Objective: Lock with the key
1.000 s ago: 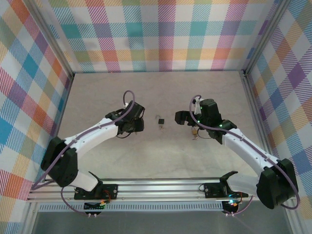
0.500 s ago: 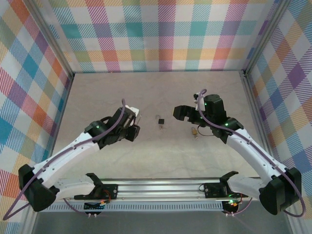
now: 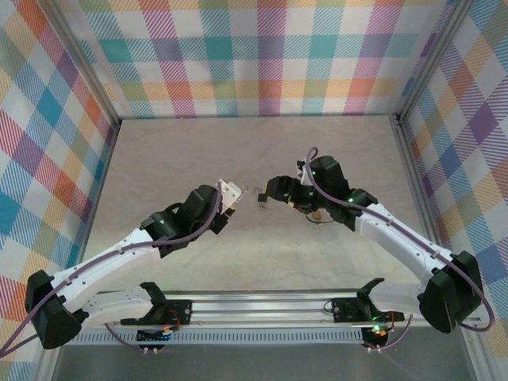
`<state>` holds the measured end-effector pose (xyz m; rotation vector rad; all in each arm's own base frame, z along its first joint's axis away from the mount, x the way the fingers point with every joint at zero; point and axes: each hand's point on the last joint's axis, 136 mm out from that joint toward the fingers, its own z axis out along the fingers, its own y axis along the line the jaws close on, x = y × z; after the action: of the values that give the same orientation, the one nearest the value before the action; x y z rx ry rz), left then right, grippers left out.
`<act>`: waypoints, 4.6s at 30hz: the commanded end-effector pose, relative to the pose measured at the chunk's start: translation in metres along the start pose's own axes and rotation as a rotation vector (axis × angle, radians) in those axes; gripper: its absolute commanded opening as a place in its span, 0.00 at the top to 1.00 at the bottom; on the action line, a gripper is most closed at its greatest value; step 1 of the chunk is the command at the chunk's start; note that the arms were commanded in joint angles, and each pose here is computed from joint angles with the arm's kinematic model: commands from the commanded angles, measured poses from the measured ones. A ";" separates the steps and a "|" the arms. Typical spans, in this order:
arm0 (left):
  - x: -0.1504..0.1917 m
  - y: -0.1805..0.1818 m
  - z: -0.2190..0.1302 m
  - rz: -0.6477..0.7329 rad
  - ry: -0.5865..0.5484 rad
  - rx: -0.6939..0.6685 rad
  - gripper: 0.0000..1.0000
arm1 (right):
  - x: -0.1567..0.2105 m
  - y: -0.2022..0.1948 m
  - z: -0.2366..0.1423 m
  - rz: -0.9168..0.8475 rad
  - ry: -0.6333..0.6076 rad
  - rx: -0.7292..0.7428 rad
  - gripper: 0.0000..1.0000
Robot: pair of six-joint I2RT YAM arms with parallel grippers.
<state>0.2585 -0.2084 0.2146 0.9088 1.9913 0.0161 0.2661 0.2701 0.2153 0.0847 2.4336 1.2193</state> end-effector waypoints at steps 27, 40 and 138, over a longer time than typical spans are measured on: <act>-0.010 -0.037 0.028 0.343 -0.029 -0.094 1.00 | 0.031 0.022 0.025 0.142 0.068 -0.098 0.25; -0.013 -0.033 0.026 0.315 -0.033 -0.116 1.00 | 0.039 0.017 0.039 0.150 0.103 -0.077 0.29; 0.000 -0.064 0.004 0.254 -0.139 0.098 1.00 | 0.028 0.060 0.016 -0.149 0.006 -0.267 0.82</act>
<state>0.2262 -0.2556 0.1918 1.1966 1.7576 0.0060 0.2486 0.3155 0.2166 -0.0214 2.3404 1.3700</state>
